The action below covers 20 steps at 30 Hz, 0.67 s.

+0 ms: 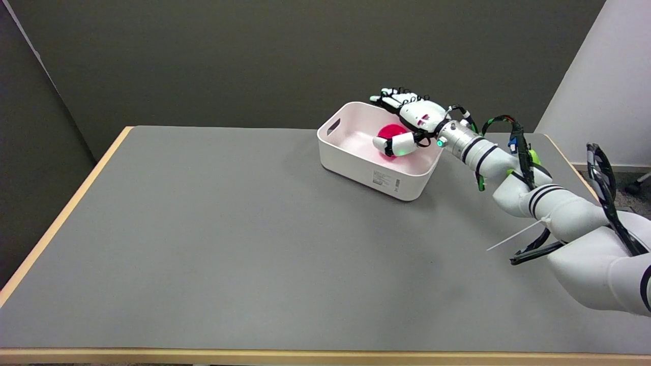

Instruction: Place the red apple into the white box.

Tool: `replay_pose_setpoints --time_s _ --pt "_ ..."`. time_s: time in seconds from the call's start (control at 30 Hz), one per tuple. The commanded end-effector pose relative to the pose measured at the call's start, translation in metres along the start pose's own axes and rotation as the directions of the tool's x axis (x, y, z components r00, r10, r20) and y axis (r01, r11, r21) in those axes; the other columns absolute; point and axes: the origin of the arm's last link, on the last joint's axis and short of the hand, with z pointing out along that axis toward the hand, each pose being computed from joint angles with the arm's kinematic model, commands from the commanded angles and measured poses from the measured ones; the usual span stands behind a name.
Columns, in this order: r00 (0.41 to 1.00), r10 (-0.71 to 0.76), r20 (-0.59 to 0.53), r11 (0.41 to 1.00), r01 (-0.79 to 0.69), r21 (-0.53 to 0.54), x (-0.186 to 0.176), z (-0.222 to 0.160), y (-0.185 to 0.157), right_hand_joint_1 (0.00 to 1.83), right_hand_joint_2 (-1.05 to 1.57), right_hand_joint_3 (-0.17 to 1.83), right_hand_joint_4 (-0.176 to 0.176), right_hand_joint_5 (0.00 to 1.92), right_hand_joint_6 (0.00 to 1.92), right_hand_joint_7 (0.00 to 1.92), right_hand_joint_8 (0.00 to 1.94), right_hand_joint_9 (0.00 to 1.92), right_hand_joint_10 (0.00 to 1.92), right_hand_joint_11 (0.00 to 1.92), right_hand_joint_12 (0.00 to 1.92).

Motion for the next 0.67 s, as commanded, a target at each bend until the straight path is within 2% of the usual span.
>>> replay_pose_setpoints --time_s 0.03,0.13,0.3,0.47,0.57,0.67 --pt "0.990 0.138 -0.003 0.990 -0.138 -0.022 -0.001 -0.003 0.002 0.25 0.56 0.88 0.056 0.00 0.03 0.00 0.00 0.00 0.00 0.00 0.53" --pt "0.983 0.170 -0.067 0.985 -0.171 -0.010 0.009 -0.010 0.005 0.26 0.62 0.74 0.053 0.00 0.00 0.00 0.00 0.00 0.00 0.00 0.47" --pt "0.941 0.230 -0.250 0.972 -0.234 0.013 0.044 -0.045 0.024 0.23 0.64 0.77 0.045 0.00 0.01 0.00 0.00 0.00 0.00 0.00 0.41" --pt "0.896 0.251 -0.366 0.966 -0.257 0.035 0.066 -0.094 0.034 0.23 0.68 0.76 0.048 0.00 0.08 0.00 0.00 0.00 0.00 0.00 0.42" --pt "0.883 0.182 -0.433 0.981 -0.190 0.024 0.084 -0.124 0.033 0.22 0.61 0.92 0.042 0.01 0.11 0.00 0.00 0.00 0.00 0.00 0.46" --pt "0.868 0.163 -0.469 0.985 -0.172 0.025 0.090 -0.149 0.028 0.21 0.62 0.94 0.048 0.02 0.15 0.00 0.00 0.00 0.00 0.00 0.53"
